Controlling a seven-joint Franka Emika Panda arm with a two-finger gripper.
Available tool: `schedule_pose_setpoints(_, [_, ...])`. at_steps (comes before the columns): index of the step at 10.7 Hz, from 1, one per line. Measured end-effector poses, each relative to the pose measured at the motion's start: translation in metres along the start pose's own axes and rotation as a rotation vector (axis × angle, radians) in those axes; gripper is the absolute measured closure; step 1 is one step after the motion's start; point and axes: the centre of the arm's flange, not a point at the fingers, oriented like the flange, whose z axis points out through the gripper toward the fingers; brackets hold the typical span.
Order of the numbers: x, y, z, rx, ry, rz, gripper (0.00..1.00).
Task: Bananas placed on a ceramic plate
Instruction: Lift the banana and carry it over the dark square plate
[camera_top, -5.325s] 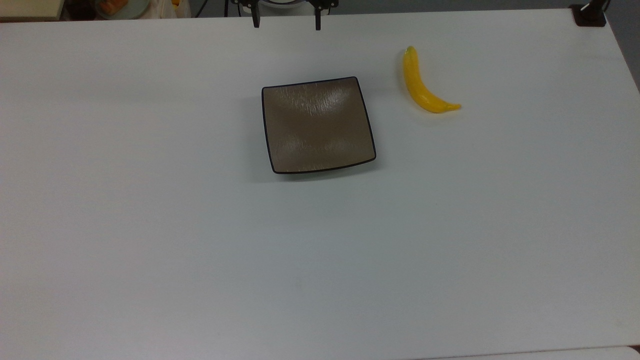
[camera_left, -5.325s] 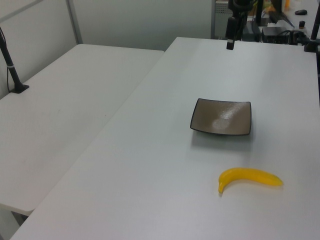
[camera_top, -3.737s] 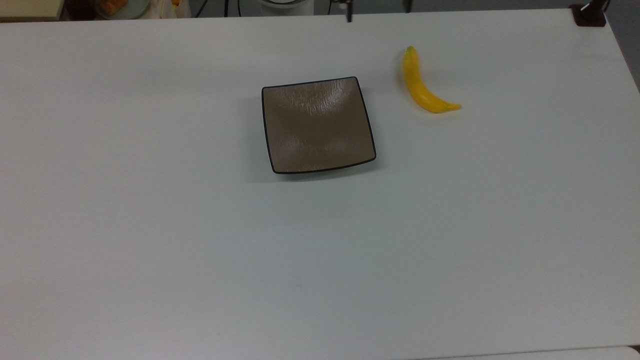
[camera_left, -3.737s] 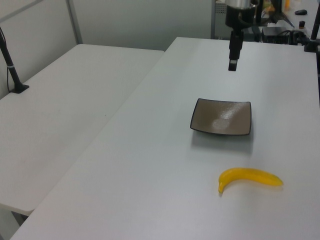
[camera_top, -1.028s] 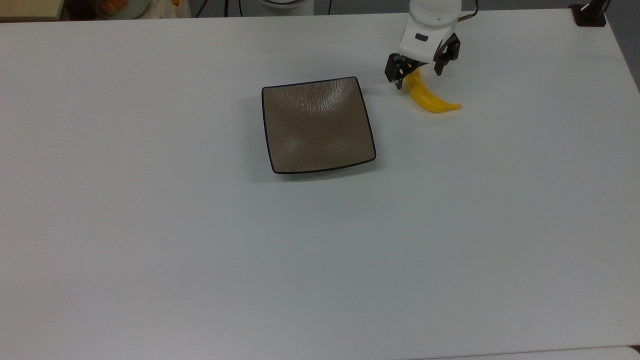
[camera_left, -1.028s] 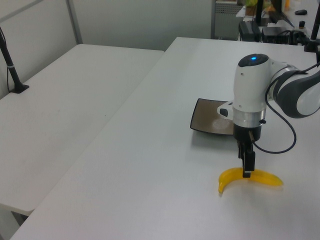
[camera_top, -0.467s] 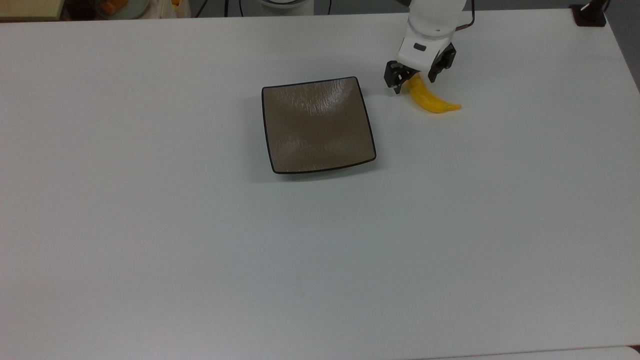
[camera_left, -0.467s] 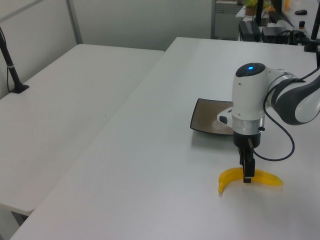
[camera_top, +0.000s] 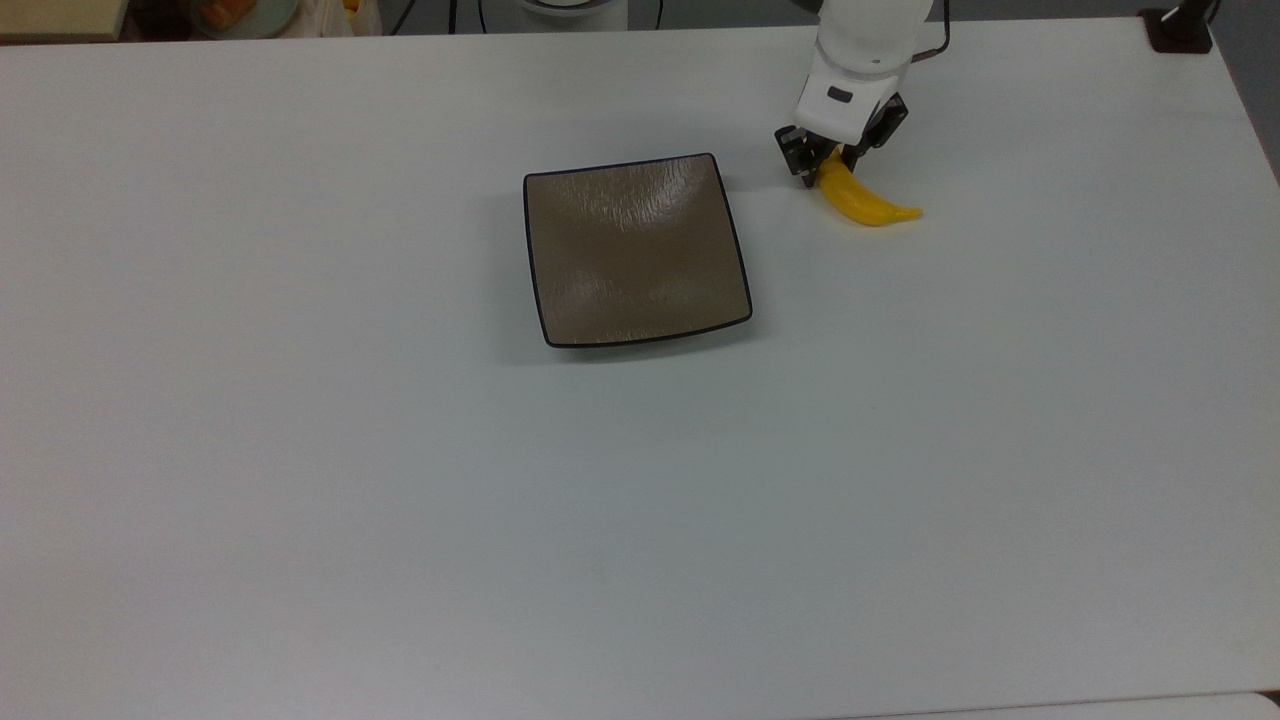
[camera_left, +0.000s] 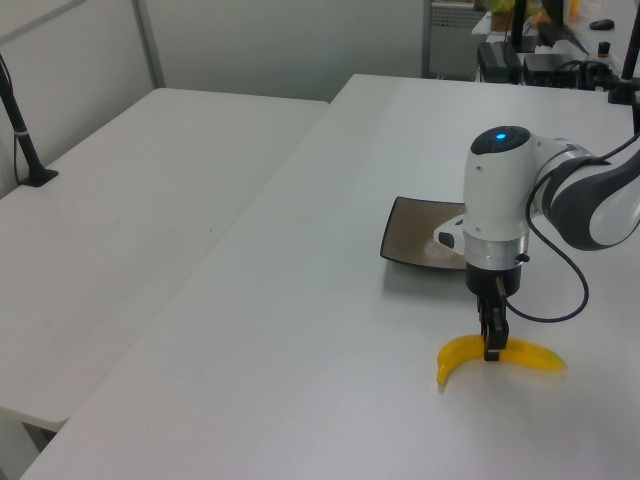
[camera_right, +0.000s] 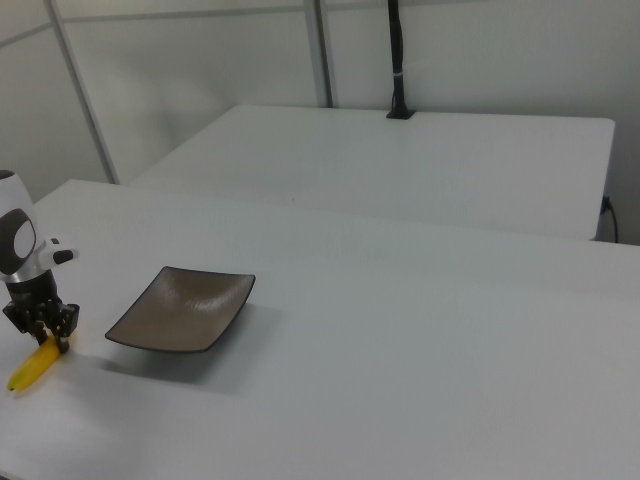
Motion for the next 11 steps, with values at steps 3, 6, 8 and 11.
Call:
schedule_pose_setpoints(3, [0.001,-0.001,-0.002,-0.003,0.006,-0.004,0.68])
schedule_pose_setpoints(6, [0.005,-0.002,-0.018,-0.015,-0.02,-0.004,0.68])
schedule_pose_setpoints(8, [0.014,-0.004,-0.056,-0.029,-0.031,0.0,0.68])
schedule_pose_setpoints(11, [0.016,-0.005,-0.129,-0.052,-0.004,0.01,0.68])
